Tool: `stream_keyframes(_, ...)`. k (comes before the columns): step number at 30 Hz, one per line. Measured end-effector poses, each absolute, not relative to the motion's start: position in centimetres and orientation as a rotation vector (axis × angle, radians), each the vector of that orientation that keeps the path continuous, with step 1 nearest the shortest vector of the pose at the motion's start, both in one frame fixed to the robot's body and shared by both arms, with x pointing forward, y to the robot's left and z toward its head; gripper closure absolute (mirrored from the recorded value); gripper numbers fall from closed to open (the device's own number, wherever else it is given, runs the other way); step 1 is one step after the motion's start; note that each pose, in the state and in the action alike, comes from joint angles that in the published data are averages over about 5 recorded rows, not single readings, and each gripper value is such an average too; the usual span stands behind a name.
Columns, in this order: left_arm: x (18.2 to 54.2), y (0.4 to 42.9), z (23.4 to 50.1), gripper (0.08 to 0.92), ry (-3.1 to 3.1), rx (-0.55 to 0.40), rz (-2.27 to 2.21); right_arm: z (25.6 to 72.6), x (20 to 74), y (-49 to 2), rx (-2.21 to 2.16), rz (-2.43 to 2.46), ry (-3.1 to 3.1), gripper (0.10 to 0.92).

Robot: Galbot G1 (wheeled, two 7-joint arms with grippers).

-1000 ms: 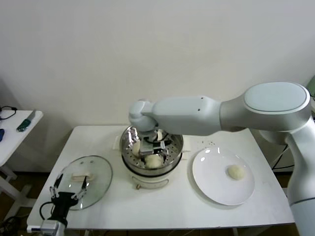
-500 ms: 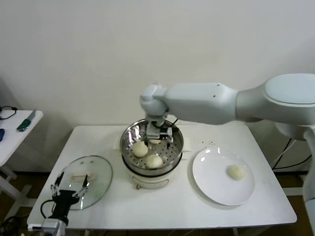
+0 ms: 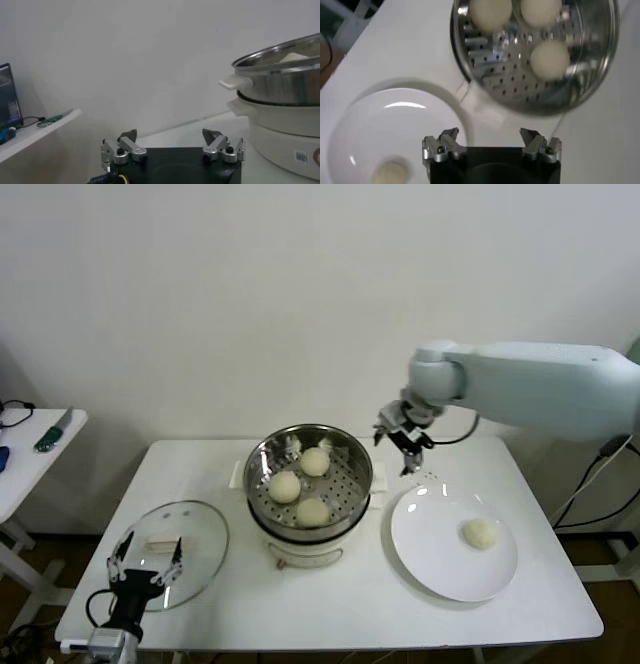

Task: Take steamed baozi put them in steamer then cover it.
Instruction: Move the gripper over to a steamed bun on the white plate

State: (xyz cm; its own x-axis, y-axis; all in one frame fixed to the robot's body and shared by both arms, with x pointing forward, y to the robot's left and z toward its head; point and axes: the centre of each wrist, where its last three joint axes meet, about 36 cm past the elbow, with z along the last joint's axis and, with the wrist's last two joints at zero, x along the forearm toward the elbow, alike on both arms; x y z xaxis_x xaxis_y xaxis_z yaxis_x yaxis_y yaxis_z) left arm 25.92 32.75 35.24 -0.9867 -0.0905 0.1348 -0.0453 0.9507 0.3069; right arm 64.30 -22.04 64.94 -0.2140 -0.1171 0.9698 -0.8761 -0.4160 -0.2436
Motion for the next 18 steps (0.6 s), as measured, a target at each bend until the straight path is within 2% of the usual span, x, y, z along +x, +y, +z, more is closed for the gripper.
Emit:
stream_keyframes(9,25.6,32.9,35.4,0.177,-2.948,0.115,-0.475,58.9,63.2,-33.2,1.285,1.424,-1.289,0.200)
stream_keyframes(18,25.6,32.7,35.5,0.177,-2.941,0.123,-0.483,52.2,62.2,-39.4,1.206,1.303,-1.273,0.200)
